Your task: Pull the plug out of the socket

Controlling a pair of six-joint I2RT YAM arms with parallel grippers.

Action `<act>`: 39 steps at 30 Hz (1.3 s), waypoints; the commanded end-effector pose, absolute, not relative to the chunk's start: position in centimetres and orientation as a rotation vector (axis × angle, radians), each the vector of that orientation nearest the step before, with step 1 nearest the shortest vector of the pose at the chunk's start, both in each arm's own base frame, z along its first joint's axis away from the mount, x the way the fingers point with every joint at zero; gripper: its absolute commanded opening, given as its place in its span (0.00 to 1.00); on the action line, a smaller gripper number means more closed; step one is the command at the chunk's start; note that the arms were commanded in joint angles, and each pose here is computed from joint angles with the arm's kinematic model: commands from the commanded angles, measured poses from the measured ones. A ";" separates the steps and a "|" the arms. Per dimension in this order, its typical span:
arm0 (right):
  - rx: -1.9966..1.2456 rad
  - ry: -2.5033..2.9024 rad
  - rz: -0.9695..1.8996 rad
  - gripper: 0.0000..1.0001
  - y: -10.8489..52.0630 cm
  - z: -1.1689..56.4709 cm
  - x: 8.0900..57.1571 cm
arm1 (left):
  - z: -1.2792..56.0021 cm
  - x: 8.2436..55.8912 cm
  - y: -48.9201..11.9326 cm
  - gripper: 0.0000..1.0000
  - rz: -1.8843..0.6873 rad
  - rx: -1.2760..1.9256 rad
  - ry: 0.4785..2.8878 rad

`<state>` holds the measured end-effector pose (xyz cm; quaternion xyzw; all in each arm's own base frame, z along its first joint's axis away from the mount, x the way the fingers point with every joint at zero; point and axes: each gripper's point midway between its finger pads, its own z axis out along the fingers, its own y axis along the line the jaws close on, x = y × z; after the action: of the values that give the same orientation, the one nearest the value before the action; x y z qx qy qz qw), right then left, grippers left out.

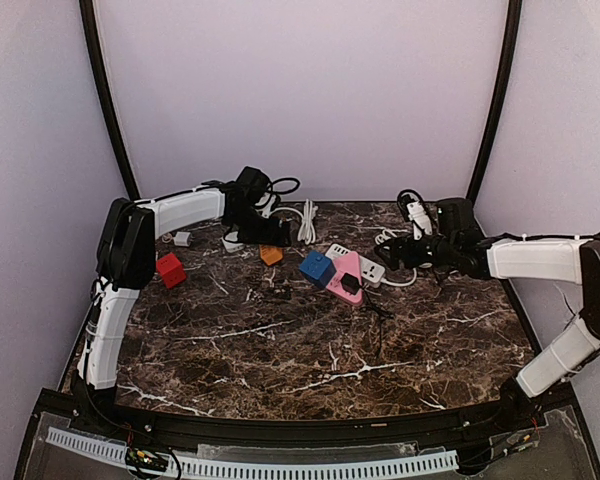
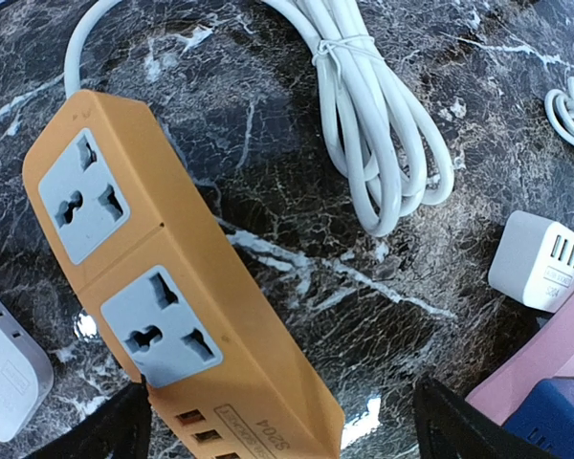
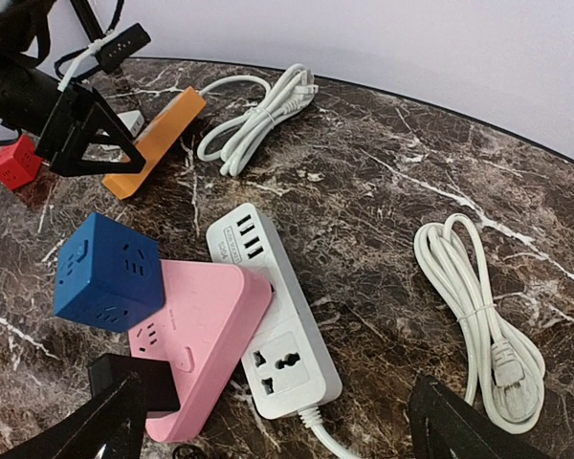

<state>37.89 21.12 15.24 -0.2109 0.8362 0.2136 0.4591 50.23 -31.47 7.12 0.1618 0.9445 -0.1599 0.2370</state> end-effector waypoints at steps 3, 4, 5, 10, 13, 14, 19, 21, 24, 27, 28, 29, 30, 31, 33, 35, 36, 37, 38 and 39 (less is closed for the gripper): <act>-0.572 2.132 0.430 0.91 20.5 13.1 38.8 | 10.2 49.5 -31.5 0.99 -0.454 0.464 2.559; -0.583 2.143 0.427 0.91 20.6 12.6 38.9 | 10.4 49.5 -31.6 0.99 -0.455 0.467 2.554; -0.590 2.155 0.429 0.90 20.7 12.2 38.9 | 10.6 49.5 -31.6 0.99 -0.457 0.468 2.551; -0.663 2.199 0.412 0.86 20.8 10.3 38.8 | 12.0 49.3 -31.8 0.99 -0.478 0.492 2.522; -0.690 2.221 0.405 0.85 20.9 9.2 38.7 | 12.7 49.1 -31.9 0.99 -0.493 0.500 2.513; -0.695 2.223 0.404 0.84 20.9 9.0 38.7 | 13.2 49.0 -31.9 0.99 -0.498 0.501 2.504; -0.708 2.232 0.377 0.84 21.0 8.2 39.5 | 14.6 48.5 -32.5 0.99 -0.523 0.525 2.469; -0.718 2.240 0.374 0.83 21.1 7.7 39.9 | 15.5 48.3 -32.7 0.99 -0.514 0.547 2.445; -0.744 2.255 0.377 0.81 21.4 6.9 40.0 | 16.2 48.1 -32.8 0.99 -0.508 0.553 2.431; -0.768 2.269 0.389 0.79 21.6 6.3 39.8 | 16.9 47.9 -32.5 0.99 -0.505 0.549 2.417; -0.776 2.267 0.393 0.79 21.7 6.3 39.8 | 17.1 47.8 -32.5 0.99 -0.504 0.547 2.414; -0.786 2.263 0.405 0.79 21.9 6.4 39.6 | 17.2 47.8 -32.4 0.99 -0.507 0.544 2.408; -0.796 2.262 0.415 0.79 22.0 6.3 39.5 | 17.1 47.7 -32.4 0.99 -0.509 0.543 2.410; -0.800 2.259 0.420 0.79 22.1 6.4 39.5 | 17.4 47.7 -32.4 0.99 -0.511 0.541 2.404; -0.811 2.262 0.414 0.79 22.3 6.1 39.7 | 17.5 47.6 -32.4 0.99 -0.515 0.537 2.399; -0.830 2.295 0.404 0.78 22.3 5.4 39.4 | 17.6 47.6 -32.4 0.99 -0.522 0.533 2.397; -0.835 2.300 0.399 0.78 22.4 5.2 39.5 | 17.6 47.6 -32.4 0.99 -0.524 0.531 2.396; -0.836 2.305 0.390 0.77 22.4 5.0 39.6 | 17.7 47.5 -32.5 0.99 -0.530 0.529 2.395; -0.834 2.306 0.379 0.77 22.4 5.0 39.8 | 17.7 47.5 -32.5 0.99 -0.531 0.529 2.395; -0.835 2.309 0.368 0.77 22.3 4.9 39.9 | 17.8 47.4 -32.5 0.99 -0.537 0.527 2.393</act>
<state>39.66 22.16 5.55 -0.3093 0.8768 0.1518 0.3353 47.95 -32.61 15.04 0.1996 0.9159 -0.1916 0.2908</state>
